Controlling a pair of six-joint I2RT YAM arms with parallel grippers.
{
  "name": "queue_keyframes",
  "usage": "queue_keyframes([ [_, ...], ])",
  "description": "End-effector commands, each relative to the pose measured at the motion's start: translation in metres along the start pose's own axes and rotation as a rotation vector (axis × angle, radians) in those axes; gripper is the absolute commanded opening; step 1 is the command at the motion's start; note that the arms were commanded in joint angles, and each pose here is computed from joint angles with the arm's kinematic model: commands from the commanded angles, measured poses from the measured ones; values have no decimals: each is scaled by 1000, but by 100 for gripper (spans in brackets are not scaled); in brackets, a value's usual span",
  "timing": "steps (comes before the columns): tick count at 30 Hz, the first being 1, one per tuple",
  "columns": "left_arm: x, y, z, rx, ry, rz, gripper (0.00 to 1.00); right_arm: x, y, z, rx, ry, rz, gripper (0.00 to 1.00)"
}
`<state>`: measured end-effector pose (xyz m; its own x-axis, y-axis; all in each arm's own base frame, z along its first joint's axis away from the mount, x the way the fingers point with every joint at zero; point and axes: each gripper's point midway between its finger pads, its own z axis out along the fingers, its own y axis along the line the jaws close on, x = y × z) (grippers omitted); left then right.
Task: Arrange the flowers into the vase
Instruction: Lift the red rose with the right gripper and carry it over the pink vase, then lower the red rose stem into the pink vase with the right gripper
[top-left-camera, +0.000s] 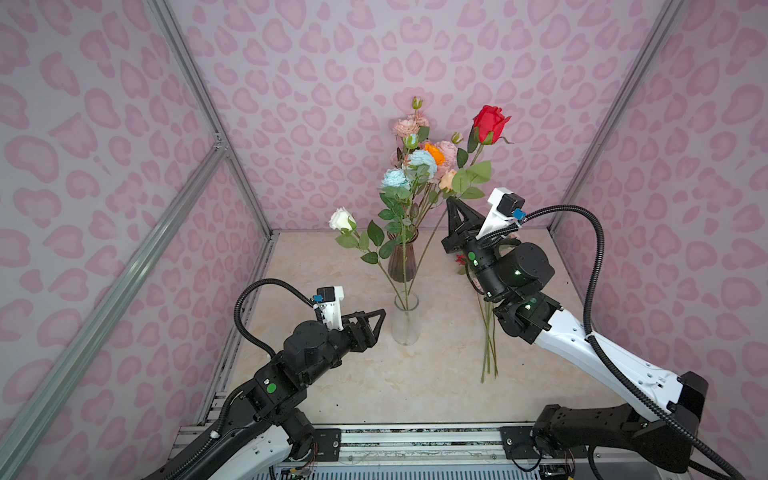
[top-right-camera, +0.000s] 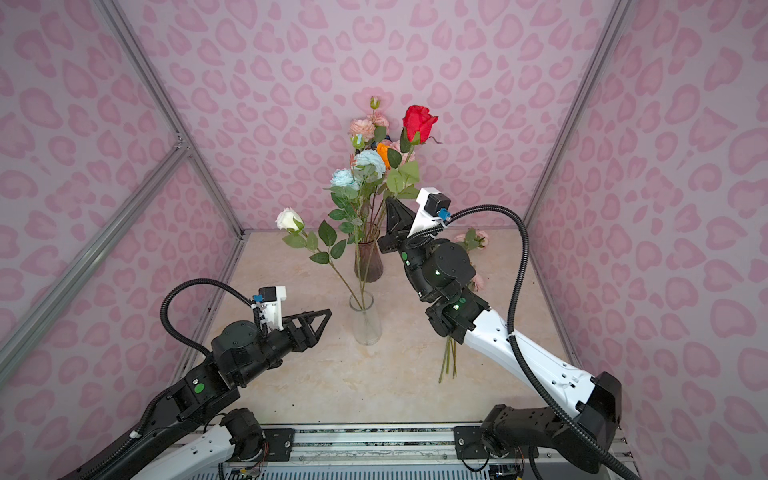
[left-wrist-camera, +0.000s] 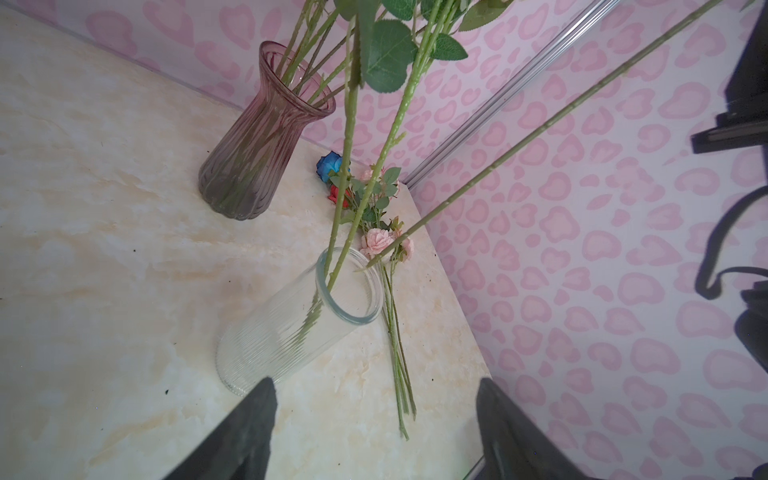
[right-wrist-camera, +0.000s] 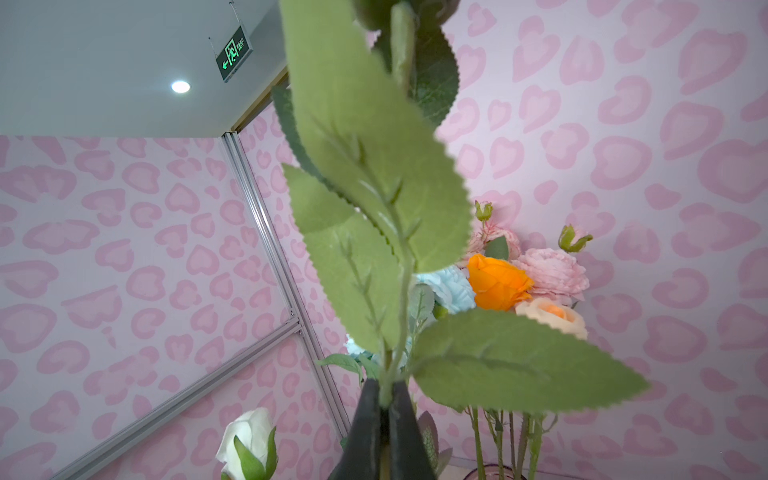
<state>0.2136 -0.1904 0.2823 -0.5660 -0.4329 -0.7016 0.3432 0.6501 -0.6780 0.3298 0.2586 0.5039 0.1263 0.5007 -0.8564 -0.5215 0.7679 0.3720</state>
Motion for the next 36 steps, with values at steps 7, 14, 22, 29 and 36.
queue_keyframes([
  [7,-6,-1,-5,9,-34,-5,77,61,-12,-12,44,72,33,0],
  [14,1,7,0,-9,-24,-6,77,118,-30,-31,96,197,23,2],
  [22,12,16,4,-25,-5,-19,77,168,-39,-36,112,316,30,6],
  [29,15,22,3,-38,-5,-25,77,195,-42,-41,126,372,40,16],
  [36,20,28,3,-46,-3,-36,77,200,-43,-48,128,395,36,26],
])
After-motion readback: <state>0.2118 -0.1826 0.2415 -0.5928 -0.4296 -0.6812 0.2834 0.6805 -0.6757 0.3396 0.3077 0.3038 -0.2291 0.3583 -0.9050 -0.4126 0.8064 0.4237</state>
